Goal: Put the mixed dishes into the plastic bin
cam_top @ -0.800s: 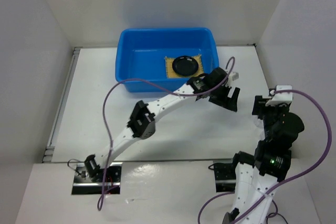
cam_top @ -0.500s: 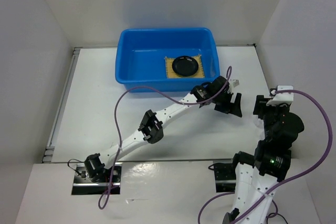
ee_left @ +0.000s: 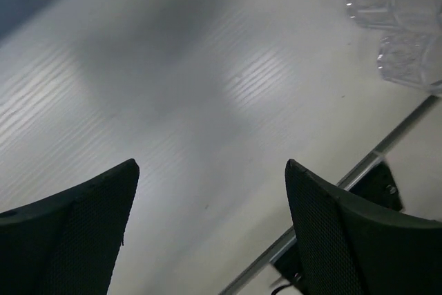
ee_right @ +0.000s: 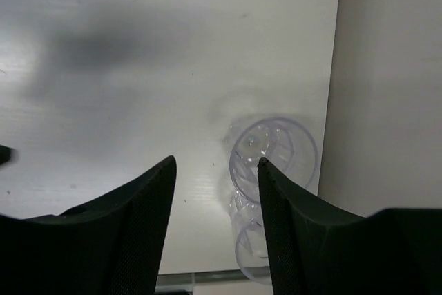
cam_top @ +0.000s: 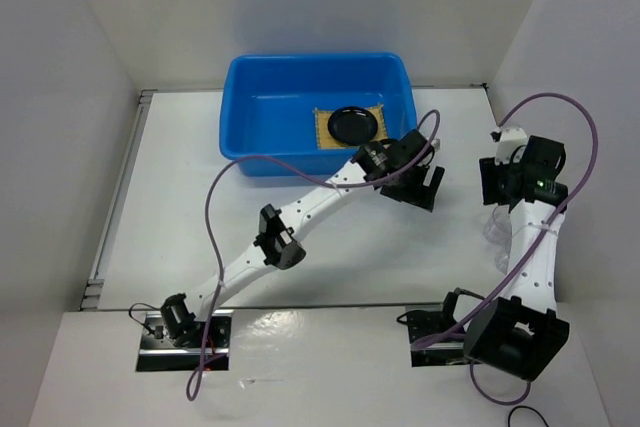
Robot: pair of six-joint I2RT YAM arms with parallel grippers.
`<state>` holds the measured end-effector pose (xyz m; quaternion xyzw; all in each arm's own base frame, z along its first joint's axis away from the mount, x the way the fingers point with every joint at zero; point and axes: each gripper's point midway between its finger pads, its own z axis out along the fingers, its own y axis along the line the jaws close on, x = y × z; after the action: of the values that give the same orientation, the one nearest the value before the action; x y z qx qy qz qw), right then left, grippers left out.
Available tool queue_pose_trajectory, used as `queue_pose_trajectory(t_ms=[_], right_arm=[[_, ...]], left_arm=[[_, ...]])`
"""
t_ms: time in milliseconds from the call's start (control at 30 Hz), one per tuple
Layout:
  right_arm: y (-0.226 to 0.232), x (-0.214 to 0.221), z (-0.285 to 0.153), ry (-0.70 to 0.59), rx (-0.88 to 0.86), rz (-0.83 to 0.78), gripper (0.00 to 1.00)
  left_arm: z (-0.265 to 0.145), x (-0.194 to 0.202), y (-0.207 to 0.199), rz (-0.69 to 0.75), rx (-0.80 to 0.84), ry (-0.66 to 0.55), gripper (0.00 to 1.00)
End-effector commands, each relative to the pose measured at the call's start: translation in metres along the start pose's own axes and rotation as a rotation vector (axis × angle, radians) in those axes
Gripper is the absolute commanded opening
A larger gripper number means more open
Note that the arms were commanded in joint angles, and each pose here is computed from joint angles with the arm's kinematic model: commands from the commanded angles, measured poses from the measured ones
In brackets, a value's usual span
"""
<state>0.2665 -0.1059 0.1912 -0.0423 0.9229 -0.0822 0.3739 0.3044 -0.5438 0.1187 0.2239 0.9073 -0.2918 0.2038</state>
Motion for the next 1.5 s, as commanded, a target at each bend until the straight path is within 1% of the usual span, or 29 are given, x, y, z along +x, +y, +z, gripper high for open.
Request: queue_pose_trajectory(t_ms=[0,133,333,400,567,600,633,667,700,733,767,800,833,867,900,933,967,1033,1067,1100,1133,1167,1233,1267,1333,1367,1400,1433,1467], right_arm=[[-0.007,0.026,-0.004,0.086,0.022,-0.094,0.56],[-0.009,0.043,0.013,0.158,0.018,-0.097,0.56],[-0.022,0.063,0.029,0.235,0.054,-0.11,0.56],[-0.024,0.066,0.034,0.254,0.054,-0.118,0.56],[-0.021,0.081,0.053,0.316,0.016,-0.109,0.56],[-0.019,0.086,0.058,0.341,0.001,-0.105,0.56],[-0.018,0.086,0.062,0.339,-0.01,-0.103,0.56],[-0.017,0.089,0.065,0.352,-0.018,-0.101,0.53],[-0.018,0.09,0.071,0.364,-0.024,-0.091,0.51],[-0.017,0.094,0.074,0.377,-0.032,-0.088,0.47],[-0.018,0.092,0.076,0.379,-0.034,-0.088,0.3],[-0.019,0.09,0.077,0.378,-0.033,-0.088,0.21],[-0.018,0.088,0.076,0.377,-0.043,-0.086,0.13],[-0.017,0.085,0.075,0.37,-0.051,-0.085,0.0],[-0.022,0.07,0.07,0.336,-0.043,-0.088,0.0],[-0.018,0.064,0.06,0.327,-0.065,-0.083,0.0],[-0.019,0.051,0.051,0.291,-0.054,-0.077,0.0],[-0.025,0.006,0.017,0.166,0.003,-0.098,0.0],[-0.023,-0.011,0.005,0.121,0.013,-0.111,0.0],[-0.014,-0.048,-0.013,0.027,0.015,-0.155,0.0],[-0.004,-0.061,-0.028,-0.001,-0.002,-0.163,0.0],[0.021,-0.102,-0.05,-0.119,-0.07,-0.23,0.0],[0.056,-0.134,-0.065,-0.194,-0.174,-0.26,0.0],[0.088,-0.166,-0.084,-0.291,-0.236,-0.319,0.0],[0.117,-0.203,-0.087,-0.341,-0.333,-0.375,0.0],[0.144,-0.213,-0.091,-0.372,-0.494,-0.4,0.0],[0.153,-0.221,-0.086,-0.367,-0.551,-0.412,0.0],[0.164,-0.225,-0.057,-0.316,-0.612,-0.412,0.0],[0.171,-0.245,-0.063,-0.374,-0.658,-0.421,0.0]], left_arm=[[-0.094,-0.015,0.025,0.078,-0.239,-0.05,0.92],[-0.159,-0.044,0.015,0.081,-0.238,-0.171,0.93],[-0.214,-0.052,0.018,0.081,-0.276,-0.234,0.93],[-0.214,-0.044,0.031,0.082,-0.334,-0.208,0.94],[-0.252,-0.042,0.059,0.067,-0.457,-0.249,0.94],[-0.247,-0.032,0.068,0.071,-0.488,-0.215,0.96],[-0.258,-0.035,0.064,0.067,-0.469,-0.253,0.96],[-0.261,-0.034,0.07,0.058,-0.473,-0.258,0.96],[-0.28,-0.035,0.07,0.038,-0.458,-0.301,0.96],[-0.266,-0.024,0.082,0.034,-0.468,-0.275,0.96],[-0.269,-0.021,0.09,0.015,-0.452,-0.274,0.96],[-0.292,-0.02,0.09,0.001,-0.425,-0.323,0.96],[-0.296,-0.023,0.094,-0.014,-0.409,-0.36,0.97],[-0.29,-0.006,0.123,-0.041,-0.459,-0.322,0.97],[-0.314,-0.009,0.126,-0.042,-0.445,-0.389,0.97],[-0.32,-0.004,0.138,-0.048,-0.463,-0.396,0.97],[-0.344,-0.004,0.157,-0.069,-0.51,-0.447,0.97],[-0.348,0.013,0.193,-0.053,-0.615,-0.434,0.97],[-0.368,0.016,0.213,-0.074,-0.687,-0.476,0.97],[-0.363,0.029,0.23,-0.061,-0.728,-0.451,0.97],[-0.366,0.034,0.239,-0.064,-0.752,-0.458,0.97],[-0.384,0.032,0.247,-0.083,-0.779,-0.526,0.97],[-0.392,0.049,0.26,-0.1,-0.803,-0.559,0.97],[-0.398,0.048,0.264,-0.111,-0.815,-0.607,0.98],[-0.407,0.067,0.274,-0.147,-0.85,-0.657,0.98],[-0.416,0.069,0.282,-0.165,-0.905,-0.714,0.98],[-0.42,0.078,0.287,-0.199,-0.929,-0.747,0.98],[-0.433,0.085,0.286,-0.224,-0.934,-0.802,0.98],[-0.443,0.088,0.283,-0.239,-0.933,-0.832,0.99]])
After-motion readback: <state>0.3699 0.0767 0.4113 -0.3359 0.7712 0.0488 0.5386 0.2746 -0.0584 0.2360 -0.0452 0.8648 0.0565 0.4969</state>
